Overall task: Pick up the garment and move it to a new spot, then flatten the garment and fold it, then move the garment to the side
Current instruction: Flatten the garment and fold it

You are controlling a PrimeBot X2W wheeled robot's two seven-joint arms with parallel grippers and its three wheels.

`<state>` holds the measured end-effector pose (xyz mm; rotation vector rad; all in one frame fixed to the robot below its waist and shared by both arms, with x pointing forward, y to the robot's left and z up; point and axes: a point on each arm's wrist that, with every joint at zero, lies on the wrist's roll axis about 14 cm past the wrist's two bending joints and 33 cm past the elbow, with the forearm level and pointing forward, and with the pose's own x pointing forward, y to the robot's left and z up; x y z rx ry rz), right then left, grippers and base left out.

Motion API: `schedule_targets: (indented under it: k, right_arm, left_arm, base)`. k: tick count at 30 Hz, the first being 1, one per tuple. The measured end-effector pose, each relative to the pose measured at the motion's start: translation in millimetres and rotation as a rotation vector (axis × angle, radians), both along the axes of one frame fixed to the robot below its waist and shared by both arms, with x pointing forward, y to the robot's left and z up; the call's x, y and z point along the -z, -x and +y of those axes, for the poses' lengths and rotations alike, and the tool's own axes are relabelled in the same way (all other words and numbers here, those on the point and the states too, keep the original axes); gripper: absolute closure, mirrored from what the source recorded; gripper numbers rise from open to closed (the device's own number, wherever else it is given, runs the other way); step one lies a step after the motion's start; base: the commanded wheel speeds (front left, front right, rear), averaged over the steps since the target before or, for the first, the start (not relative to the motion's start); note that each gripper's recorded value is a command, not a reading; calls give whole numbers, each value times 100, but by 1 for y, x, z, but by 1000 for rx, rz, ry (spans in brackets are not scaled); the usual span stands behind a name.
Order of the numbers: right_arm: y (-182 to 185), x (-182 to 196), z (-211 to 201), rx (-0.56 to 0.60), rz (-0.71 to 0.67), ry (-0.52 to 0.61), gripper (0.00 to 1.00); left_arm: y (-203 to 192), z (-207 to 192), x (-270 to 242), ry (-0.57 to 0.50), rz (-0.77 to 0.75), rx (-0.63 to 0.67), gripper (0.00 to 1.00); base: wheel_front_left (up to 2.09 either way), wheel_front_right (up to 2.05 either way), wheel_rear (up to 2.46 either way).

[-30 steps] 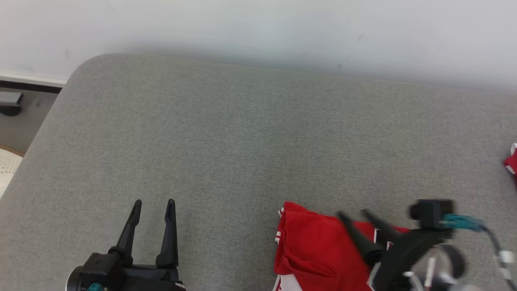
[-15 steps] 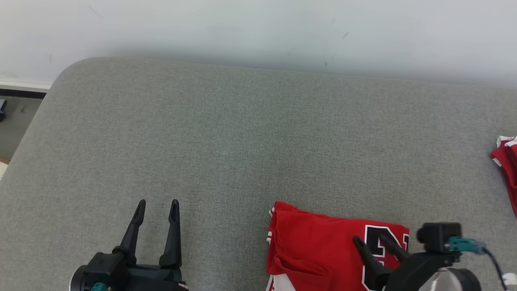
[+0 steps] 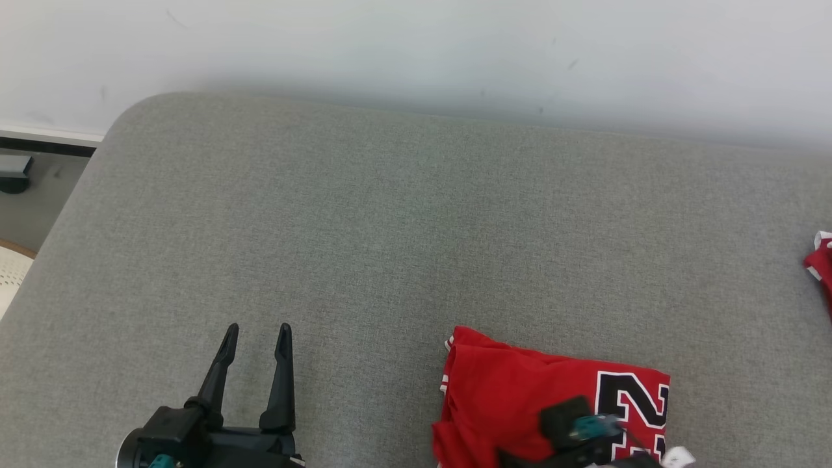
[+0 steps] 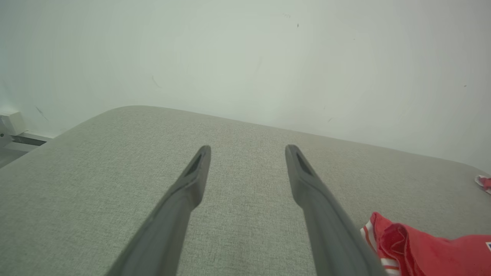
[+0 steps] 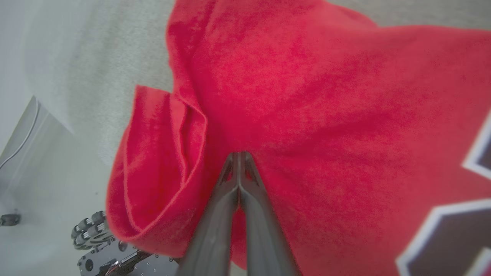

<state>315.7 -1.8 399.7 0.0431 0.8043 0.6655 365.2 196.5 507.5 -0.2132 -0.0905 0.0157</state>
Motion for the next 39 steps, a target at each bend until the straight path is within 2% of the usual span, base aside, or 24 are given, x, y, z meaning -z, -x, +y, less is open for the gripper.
schedule_targets:
  k: [7,13,18,19,20,21,22,28,30,39]
  right_arm:
    - [37,1,48,-203,37,-36,100]
    - [52,7,57,-268,61,-36,100]
    - [37,-7,63,-241,2,-96,100]
    - [31,-12,62,-222,-19,-112,82]
    - [23,-18,60,-197,-45,-129,36]
    - [12,-25,56,-165,-76,-145,4]
    - [2,-31,52,-132,-102,-157,0]
    - [-44,-71,11,69,-293,-211,0]
    - [-60,-88,-19,185,-391,-231,0]
    - [-75,-124,-118,510,-696,-239,0]
  left_arm:
    - [2,0,-2,0,-6,1,0]
    - [3,0,-2,0,-6,-1,0]
    - [2,0,-2,1,-7,0,0]
    - [2,0,-2,1,-7,0,0]
    - [2,0,-2,1,-8,1,0]
    - [1,0,-3,1,-9,0,0]
    - [1,0,-3,1,-10,0,0]
    - [-1,-1,-4,-1,-15,2,0]
    - [-2,-2,-6,-6,-22,8,0]
    - [-1,-7,-15,-2,-52,23,0]
  base:
    - [0,0,0]
    - [0,0,0]
    - [0,0,0]
    - [0,0,0]
    - [0,0,0]
    - [0,0,0]
    - [0,0,0]
    - [0,0,0]
    - [0,0,0]
    - [0,0,0]
